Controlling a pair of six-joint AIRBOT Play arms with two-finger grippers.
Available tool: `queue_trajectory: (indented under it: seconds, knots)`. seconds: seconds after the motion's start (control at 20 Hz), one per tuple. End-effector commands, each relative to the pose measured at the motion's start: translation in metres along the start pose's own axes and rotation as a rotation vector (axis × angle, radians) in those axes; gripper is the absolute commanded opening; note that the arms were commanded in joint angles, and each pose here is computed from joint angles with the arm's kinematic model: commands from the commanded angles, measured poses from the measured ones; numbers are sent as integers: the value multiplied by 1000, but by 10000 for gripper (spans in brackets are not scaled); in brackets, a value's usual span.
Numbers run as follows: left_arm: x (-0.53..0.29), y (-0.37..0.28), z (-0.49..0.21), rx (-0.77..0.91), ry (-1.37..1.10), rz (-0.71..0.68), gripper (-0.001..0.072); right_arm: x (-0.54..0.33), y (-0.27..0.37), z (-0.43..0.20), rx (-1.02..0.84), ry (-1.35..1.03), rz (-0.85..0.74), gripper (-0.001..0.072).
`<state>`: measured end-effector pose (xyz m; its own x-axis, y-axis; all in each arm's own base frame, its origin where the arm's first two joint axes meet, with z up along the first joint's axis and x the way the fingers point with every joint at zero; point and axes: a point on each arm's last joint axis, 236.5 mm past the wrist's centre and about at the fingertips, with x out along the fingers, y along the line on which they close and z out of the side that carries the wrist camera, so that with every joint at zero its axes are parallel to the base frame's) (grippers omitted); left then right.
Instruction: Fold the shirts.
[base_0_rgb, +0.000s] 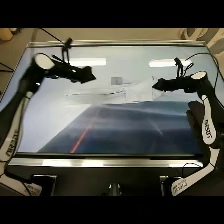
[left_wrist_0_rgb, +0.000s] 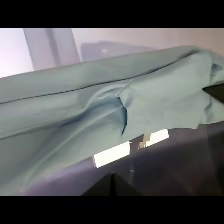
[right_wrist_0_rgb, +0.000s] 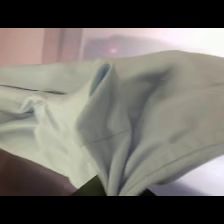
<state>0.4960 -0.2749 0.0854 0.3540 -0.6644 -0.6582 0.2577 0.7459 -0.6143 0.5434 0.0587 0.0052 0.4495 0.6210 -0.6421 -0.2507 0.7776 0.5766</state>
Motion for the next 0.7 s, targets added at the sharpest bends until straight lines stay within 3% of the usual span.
queue_trajectory:
  seconds: [0.0,0.2,0.65]
  knots:
    - [93,10,-31,-184,65,-71,27,-45,58,7,-113,2,59,16]
    - [163,-9,-77,-396,173,-239,26,-89,113,-5,-184,44,117,16]
    - [216,-82,-122,-488,180,-354,24,-143,169,-16,-304,33,133,16]
